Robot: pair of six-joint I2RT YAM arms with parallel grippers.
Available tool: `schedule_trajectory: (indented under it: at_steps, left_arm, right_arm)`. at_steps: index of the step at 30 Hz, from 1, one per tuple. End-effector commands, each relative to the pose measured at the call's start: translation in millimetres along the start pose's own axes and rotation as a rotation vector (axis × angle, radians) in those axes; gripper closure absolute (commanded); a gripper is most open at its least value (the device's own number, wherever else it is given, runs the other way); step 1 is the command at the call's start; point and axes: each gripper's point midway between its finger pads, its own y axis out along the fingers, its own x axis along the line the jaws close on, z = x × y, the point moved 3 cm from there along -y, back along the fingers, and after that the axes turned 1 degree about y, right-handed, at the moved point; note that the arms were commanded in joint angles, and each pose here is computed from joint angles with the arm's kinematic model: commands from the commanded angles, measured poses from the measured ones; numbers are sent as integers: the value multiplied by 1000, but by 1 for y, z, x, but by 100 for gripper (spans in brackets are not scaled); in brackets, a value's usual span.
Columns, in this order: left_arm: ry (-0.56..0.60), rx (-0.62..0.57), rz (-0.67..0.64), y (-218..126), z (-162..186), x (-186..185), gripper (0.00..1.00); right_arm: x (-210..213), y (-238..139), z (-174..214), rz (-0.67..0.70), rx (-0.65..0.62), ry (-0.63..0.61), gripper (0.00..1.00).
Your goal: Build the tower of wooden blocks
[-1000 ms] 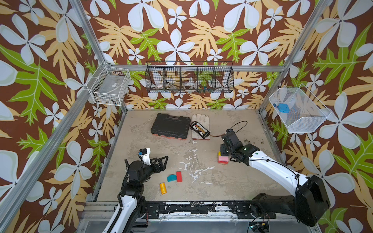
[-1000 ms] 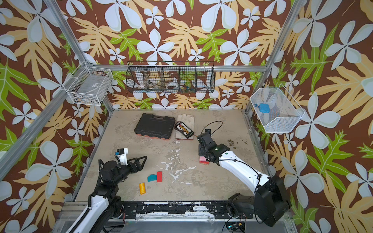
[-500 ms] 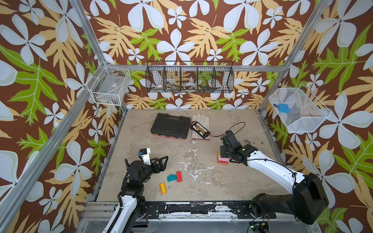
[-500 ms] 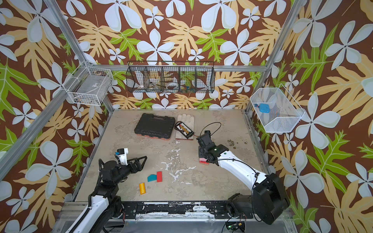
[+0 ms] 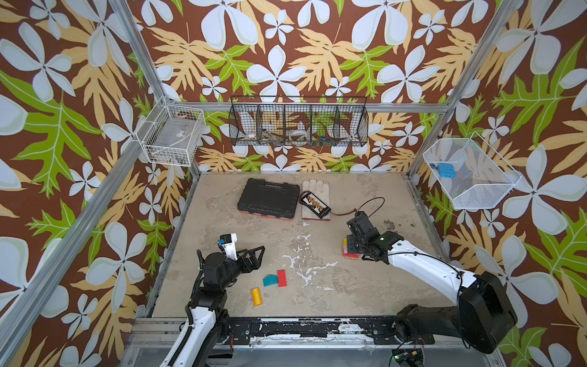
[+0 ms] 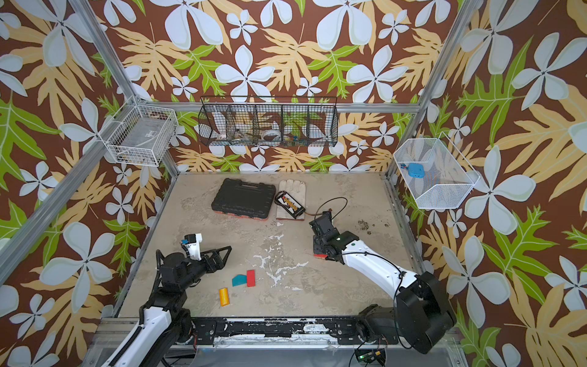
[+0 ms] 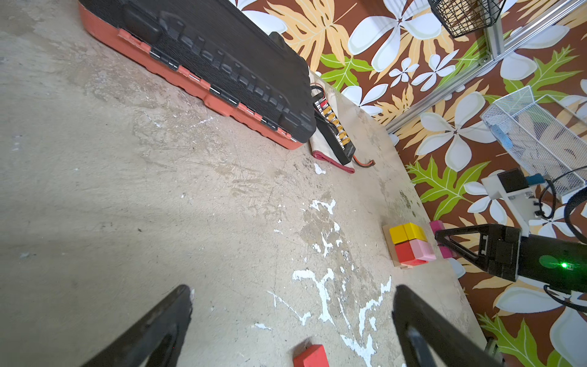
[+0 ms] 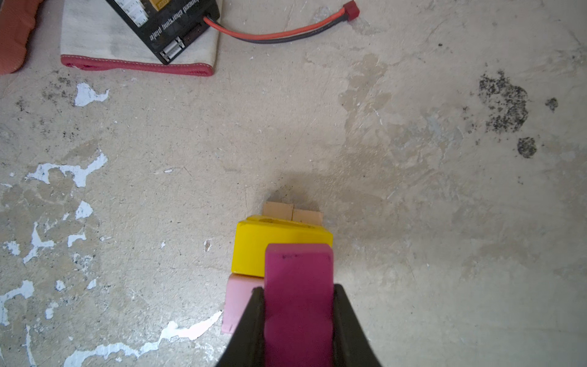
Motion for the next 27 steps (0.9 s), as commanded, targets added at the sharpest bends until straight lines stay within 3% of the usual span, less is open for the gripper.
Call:
schedule_trajectory:
  at_steps: [1, 20, 27]
  left_arm:
    - [8, -25, 17, 0, -6, -4, 0]
    - [8, -26, 20, 0, -6, -4, 0]
    - [8, -24, 21, 0, -6, -5, 0]
  right_arm:
    - [0, 1, -2, 10, -8, 13, 88]
    - [-6, 8, -2, 63, 0, 9, 77]
    - [-6, 8, -2, 62, -1, 11, 66]
